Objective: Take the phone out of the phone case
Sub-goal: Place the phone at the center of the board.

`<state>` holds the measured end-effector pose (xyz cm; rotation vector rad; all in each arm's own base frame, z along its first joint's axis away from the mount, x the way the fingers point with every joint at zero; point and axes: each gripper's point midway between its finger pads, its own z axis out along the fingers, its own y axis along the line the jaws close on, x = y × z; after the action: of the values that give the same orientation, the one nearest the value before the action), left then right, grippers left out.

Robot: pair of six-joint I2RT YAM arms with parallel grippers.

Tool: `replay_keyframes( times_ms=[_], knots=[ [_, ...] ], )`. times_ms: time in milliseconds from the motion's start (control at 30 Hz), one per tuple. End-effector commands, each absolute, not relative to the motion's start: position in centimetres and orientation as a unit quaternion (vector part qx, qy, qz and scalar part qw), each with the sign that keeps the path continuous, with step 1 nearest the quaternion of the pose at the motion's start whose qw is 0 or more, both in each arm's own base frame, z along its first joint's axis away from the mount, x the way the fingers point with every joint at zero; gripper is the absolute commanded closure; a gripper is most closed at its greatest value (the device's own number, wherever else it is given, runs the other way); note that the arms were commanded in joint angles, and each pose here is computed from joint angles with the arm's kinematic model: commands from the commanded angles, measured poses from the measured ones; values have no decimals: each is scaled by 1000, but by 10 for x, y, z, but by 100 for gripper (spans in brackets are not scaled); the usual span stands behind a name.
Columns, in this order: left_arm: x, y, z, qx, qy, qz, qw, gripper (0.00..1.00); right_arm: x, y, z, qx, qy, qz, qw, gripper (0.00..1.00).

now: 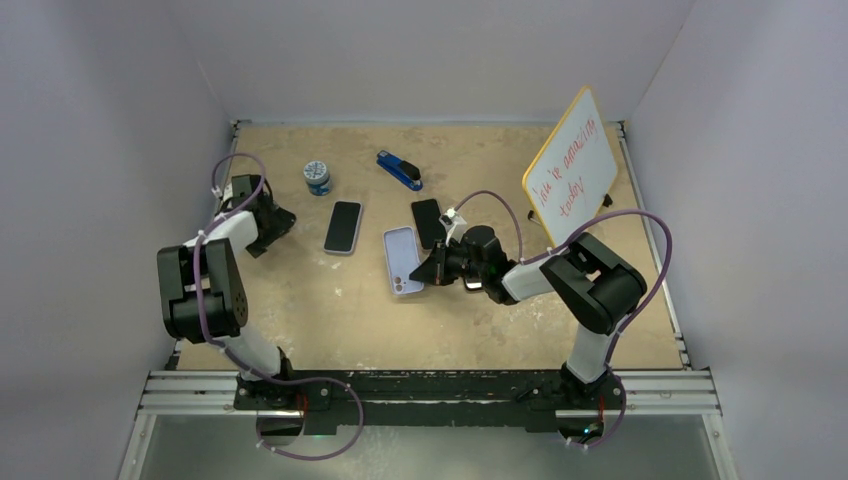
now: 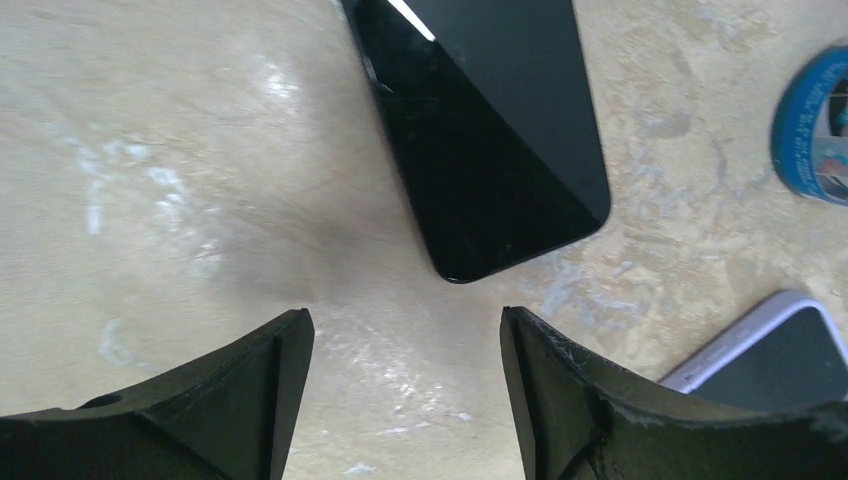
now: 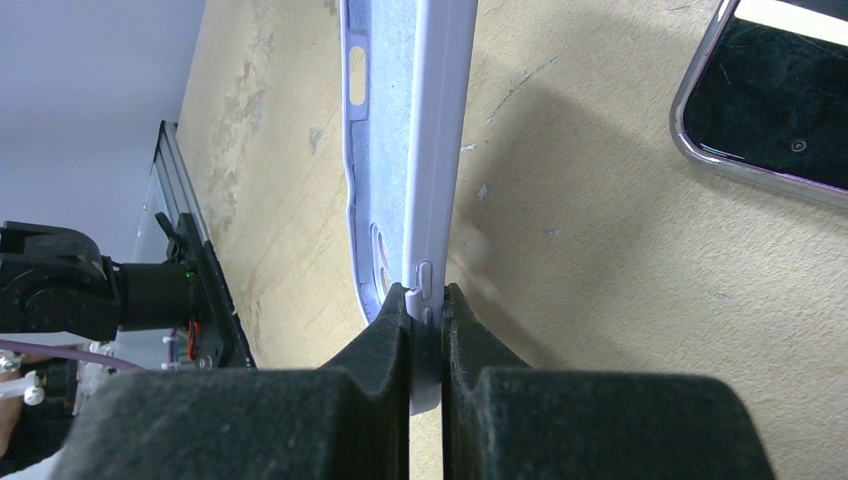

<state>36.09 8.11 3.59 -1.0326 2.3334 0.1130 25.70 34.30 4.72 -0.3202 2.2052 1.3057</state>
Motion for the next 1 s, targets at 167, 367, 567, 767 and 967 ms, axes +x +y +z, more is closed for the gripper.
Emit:
replay_keyframes(
  times_ms=[167,367,567,767,967],
  knots=[
    [408,60,32,-408,848,-91,327,27,267,351,68,-139,801,497,303,100],
    [425,52,28,-397,847,-125,332,26,267,351,67,-140,802,495,303,100],
    [431,51,36,-386,845,-133,346,26,268,351,66,-137,805,494,301,100],
    [433,35,55,-373,834,-167,371,23,269,349,64,-131,811,485,299,100],
    [402,6,84,-322,848,-107,407,21,252,345,64,-111,832,478,258,100]
  ],
)
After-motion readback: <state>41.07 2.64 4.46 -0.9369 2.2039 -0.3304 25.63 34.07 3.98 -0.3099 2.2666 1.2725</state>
